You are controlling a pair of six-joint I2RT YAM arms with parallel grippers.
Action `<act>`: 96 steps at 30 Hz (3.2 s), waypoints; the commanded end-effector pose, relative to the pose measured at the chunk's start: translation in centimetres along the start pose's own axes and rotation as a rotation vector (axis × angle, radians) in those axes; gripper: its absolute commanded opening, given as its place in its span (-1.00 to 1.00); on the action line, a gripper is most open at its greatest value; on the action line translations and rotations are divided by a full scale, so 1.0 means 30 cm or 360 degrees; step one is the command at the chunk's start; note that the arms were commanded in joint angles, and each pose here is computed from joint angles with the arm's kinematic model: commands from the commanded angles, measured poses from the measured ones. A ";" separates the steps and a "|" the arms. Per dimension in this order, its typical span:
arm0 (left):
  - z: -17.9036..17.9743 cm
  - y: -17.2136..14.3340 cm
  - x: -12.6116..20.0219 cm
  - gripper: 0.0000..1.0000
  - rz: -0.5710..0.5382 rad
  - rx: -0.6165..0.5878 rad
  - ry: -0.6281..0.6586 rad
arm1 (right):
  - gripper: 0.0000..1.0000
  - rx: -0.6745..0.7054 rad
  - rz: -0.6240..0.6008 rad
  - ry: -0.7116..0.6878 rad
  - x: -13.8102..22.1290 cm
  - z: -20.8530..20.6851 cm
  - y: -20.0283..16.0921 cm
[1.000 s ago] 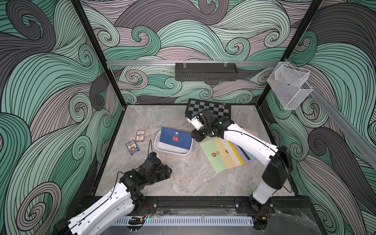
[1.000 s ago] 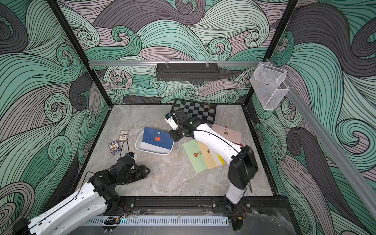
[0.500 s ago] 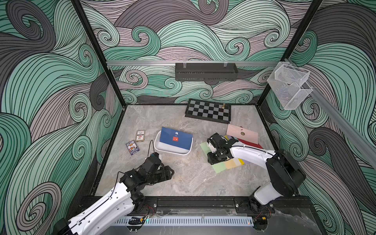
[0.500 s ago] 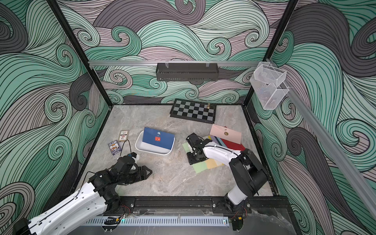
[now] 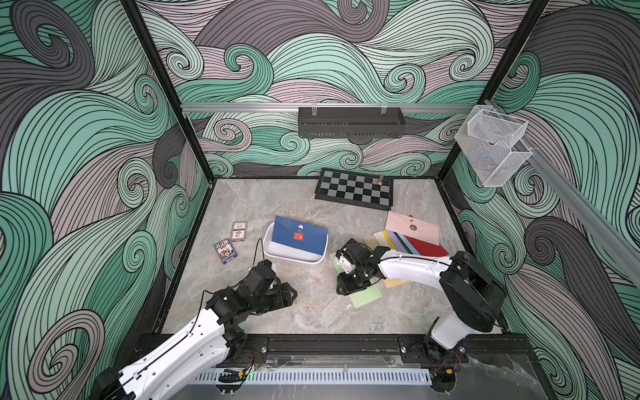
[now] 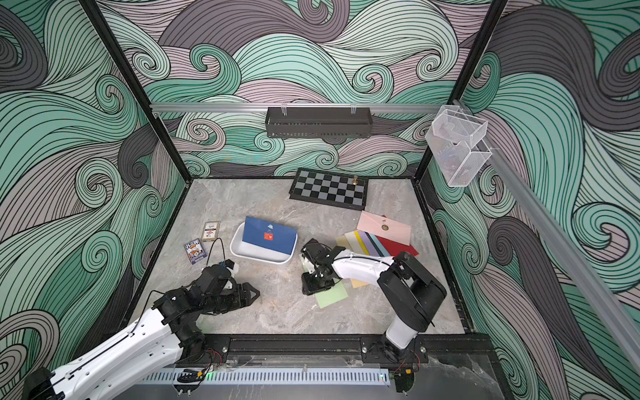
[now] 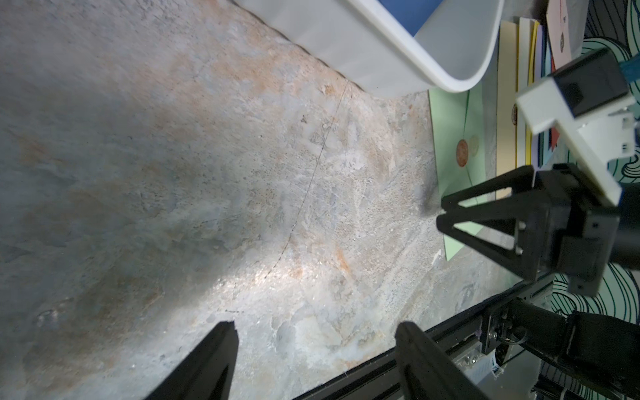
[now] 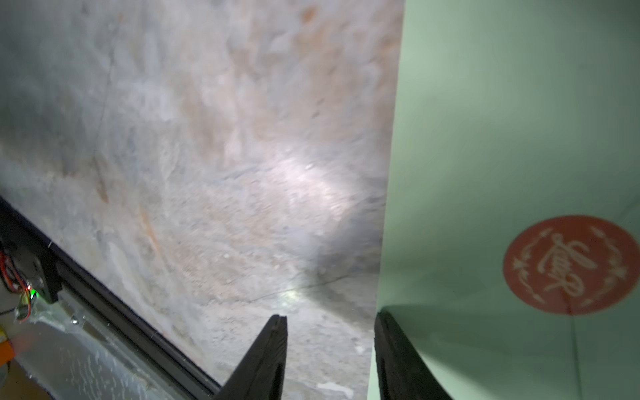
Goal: Put the sealed envelopes into the storage box
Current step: Pick up the envelope from the center of the board.
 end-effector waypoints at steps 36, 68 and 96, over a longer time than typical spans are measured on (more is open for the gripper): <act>-0.177 -0.016 -0.129 0.12 0.0276 0.0062 -0.0322 | 0.02 -0.0333 -0.0302 0.0101 0.092 -0.091 -0.016; -0.173 -0.071 -0.337 -0.07 0.0445 0.0038 -0.0118 | 0.05 -0.0374 -0.0226 0.0586 0.058 0.005 -0.006; -0.152 -0.082 -0.350 -0.07 0.0460 0.0049 -0.0080 | 0.02 -0.0393 -0.0146 0.0227 -0.034 -0.057 0.001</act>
Point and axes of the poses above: each gripper's point midway between its finger pads, its own x axis back along the fingers, its own z axis along the line the jaws close on, y = z × x, the point moved 3 cm from there along x, back along the fingers, and after that the axes turned 1 degree about x, right-handed, at the moved point
